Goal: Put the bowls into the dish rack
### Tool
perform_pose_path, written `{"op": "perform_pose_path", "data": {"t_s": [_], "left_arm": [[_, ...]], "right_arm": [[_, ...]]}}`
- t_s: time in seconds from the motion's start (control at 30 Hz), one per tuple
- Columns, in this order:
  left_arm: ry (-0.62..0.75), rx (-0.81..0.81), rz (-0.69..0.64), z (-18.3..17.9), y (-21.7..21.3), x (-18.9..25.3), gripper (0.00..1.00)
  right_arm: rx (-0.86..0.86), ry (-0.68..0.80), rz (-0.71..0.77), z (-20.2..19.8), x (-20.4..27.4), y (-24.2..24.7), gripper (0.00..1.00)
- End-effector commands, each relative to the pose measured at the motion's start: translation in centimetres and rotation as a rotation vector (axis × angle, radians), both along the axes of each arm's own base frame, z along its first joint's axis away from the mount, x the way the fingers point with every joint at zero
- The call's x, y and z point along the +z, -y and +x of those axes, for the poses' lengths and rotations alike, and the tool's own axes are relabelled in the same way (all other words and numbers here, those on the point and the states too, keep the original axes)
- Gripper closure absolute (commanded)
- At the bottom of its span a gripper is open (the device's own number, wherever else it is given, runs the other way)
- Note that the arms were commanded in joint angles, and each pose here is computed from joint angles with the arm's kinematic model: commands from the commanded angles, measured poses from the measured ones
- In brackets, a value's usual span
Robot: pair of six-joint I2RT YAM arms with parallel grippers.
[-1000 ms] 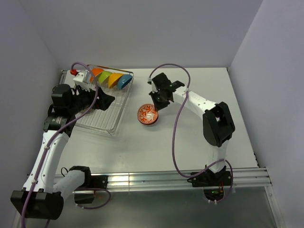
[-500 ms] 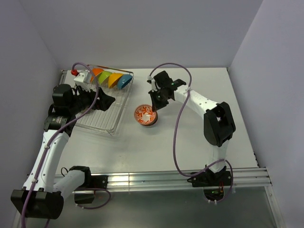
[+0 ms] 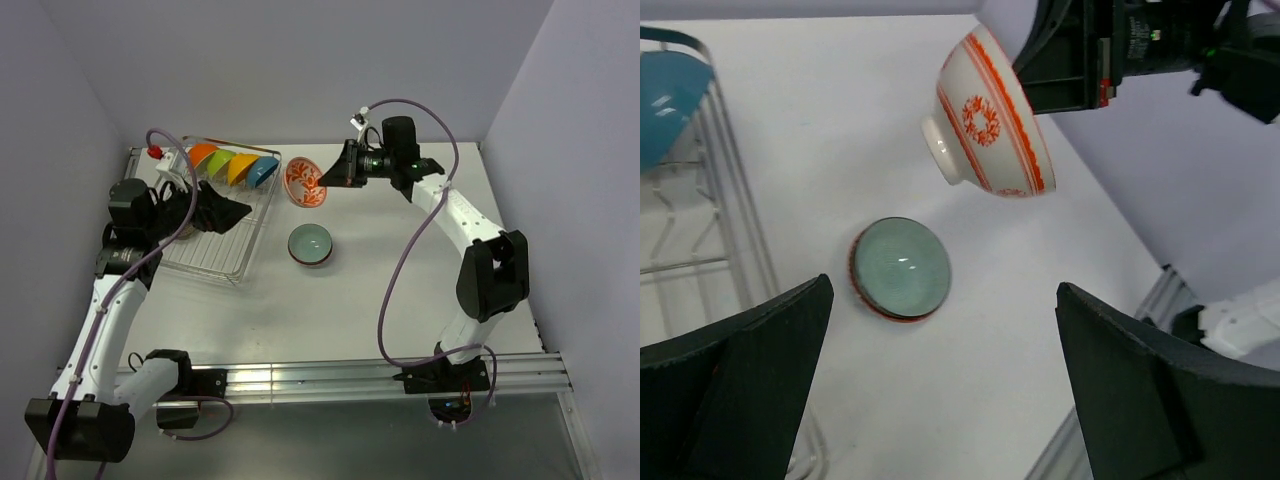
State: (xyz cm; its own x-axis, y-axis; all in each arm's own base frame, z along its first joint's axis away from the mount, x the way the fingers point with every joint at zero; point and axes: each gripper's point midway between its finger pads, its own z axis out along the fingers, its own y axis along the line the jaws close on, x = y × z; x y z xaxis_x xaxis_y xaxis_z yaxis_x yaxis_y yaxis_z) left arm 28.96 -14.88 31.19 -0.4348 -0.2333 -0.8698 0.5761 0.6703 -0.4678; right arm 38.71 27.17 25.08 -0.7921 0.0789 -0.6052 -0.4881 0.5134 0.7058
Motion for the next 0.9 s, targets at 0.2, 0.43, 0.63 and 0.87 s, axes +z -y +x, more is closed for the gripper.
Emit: {"op": "perform_pose_path", "data": {"t_s": [0.2, 0.43, 0.63, 0.87], "left_arm": [[0.013, -0.178, -0.290, -4.0, 2.6, 2.7, 0.01], [-0.080, -0.229, -0.563, -5.9, 2.7, 3.7, 0.01], [-0.097, -0.259, -0.642, -6.2, 2.9, 6.2, 0.01], [-0.021, -0.364, -0.676, -8.2, 3.8, 8.6, 0.01]], "right_arm": [[0.289, 0.009, 0.485, -5.4, 10.9, -2.6, 1.00], [0.350, -0.020, 0.594, -8.1, 12.7, -3.0, 1.00], [0.405, -0.037, 0.617, -10.3, 13.8, -4.3, 1.00], [0.473, -0.063, 0.611, -12.6, 13.2, -6.3, 1.00]]}}
